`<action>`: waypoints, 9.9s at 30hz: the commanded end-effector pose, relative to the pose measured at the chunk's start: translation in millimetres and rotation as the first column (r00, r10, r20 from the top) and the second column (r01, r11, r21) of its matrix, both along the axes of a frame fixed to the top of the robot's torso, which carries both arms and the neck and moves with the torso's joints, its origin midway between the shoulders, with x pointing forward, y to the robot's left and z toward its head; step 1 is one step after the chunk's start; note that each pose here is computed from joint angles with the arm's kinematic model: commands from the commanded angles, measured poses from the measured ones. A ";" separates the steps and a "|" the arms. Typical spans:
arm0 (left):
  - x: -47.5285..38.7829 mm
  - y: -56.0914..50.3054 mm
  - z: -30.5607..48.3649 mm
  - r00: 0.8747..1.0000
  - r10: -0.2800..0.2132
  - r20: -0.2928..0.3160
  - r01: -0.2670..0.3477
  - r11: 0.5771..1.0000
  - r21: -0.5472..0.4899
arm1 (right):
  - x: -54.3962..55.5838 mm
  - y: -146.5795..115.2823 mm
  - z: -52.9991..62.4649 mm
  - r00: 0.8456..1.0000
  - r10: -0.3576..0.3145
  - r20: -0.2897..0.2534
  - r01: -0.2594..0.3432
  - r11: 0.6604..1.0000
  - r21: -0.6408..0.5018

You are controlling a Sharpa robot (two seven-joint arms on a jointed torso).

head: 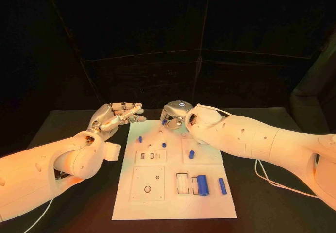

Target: Assemble the parts on the task board

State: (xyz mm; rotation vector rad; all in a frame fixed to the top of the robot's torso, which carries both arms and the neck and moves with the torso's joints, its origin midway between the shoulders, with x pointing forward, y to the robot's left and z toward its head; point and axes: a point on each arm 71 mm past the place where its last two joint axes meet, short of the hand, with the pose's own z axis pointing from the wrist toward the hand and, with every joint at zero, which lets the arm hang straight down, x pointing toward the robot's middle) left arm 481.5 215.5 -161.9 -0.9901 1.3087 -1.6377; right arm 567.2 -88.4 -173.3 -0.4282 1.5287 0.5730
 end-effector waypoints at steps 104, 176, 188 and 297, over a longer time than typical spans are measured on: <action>5.3 7.4 -0.1 1.000 -0.017 -0.007 0.017 1.000 0.004 | -14.4 -122.3 9.1 0.929 -0.303 -0.214 0.310 0.951 0.002; 7.0 6.4 -0.1 1.000 -0.011 0.001 0.011 1.000 0.002 | -35.3 8.9 -0.1 0.994 -0.049 -0.102 0.052 0.998 0.028; 6.8 5.6 -0.6 1.000 -0.030 -0.006 0.030 1.000 -0.002 | -34.1 12.5 -2.5 0.996 -0.078 -0.053 0.079 0.997 0.013; 15.0 14.5 -7.1 0.999 -0.016 -0.036 0.016 1.000 0.018 | -44.0 -201.7 -17.6 0.932 -0.183 -0.311 0.276 0.918 0.286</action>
